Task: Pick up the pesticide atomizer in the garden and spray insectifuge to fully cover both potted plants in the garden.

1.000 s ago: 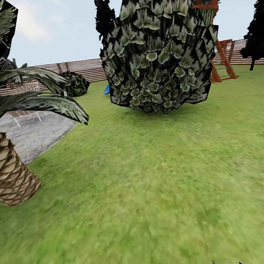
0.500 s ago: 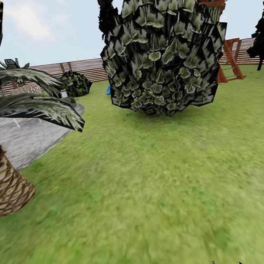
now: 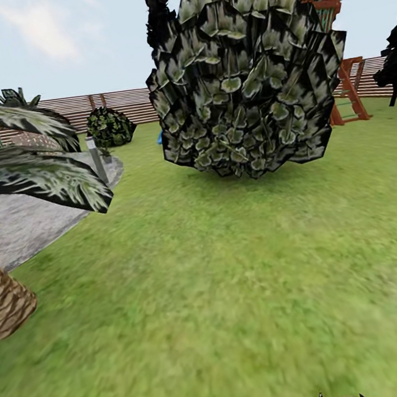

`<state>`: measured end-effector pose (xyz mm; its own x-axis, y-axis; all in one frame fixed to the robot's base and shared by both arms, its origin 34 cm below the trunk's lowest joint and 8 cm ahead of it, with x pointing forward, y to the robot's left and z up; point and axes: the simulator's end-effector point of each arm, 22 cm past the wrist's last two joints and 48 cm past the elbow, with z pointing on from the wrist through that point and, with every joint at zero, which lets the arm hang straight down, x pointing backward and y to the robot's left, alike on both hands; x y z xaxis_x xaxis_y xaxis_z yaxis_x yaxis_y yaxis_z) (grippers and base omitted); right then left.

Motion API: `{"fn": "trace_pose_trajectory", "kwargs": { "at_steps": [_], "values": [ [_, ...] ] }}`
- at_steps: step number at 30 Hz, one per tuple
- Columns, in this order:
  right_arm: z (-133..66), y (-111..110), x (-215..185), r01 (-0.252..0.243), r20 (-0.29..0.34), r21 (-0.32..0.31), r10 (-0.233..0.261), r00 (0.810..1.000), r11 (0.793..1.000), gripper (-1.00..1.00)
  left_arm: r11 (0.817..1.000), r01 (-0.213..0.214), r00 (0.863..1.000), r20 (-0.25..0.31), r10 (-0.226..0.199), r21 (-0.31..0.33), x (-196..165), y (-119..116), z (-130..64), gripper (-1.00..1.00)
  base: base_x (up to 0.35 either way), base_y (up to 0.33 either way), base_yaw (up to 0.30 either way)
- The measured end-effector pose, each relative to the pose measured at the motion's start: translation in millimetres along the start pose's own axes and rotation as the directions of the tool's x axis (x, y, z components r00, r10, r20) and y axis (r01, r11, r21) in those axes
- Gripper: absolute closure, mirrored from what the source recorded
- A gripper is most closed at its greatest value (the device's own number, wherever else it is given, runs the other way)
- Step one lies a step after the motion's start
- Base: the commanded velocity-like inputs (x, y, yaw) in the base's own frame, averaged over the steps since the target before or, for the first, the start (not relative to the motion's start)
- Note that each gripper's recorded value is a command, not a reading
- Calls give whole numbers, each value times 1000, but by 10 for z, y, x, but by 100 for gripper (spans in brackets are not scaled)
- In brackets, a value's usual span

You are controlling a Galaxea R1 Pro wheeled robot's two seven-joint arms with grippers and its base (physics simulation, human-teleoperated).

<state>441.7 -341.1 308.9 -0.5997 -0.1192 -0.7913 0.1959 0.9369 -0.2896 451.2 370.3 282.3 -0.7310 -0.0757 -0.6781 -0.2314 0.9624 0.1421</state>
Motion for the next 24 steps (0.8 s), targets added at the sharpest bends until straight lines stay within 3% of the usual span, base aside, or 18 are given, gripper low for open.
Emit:
{"fn": "trace_pose_trajectory", "kwargs": {
  "at_steps": [24],
  "values": [
    [0, -1, 0, 0, 0, 0, 0, 1000, 1000, -100, 1000, 0, 1000, 0, 0, -1, 1, 3, 0, 100, 336, -113, 0]
  ]
}}
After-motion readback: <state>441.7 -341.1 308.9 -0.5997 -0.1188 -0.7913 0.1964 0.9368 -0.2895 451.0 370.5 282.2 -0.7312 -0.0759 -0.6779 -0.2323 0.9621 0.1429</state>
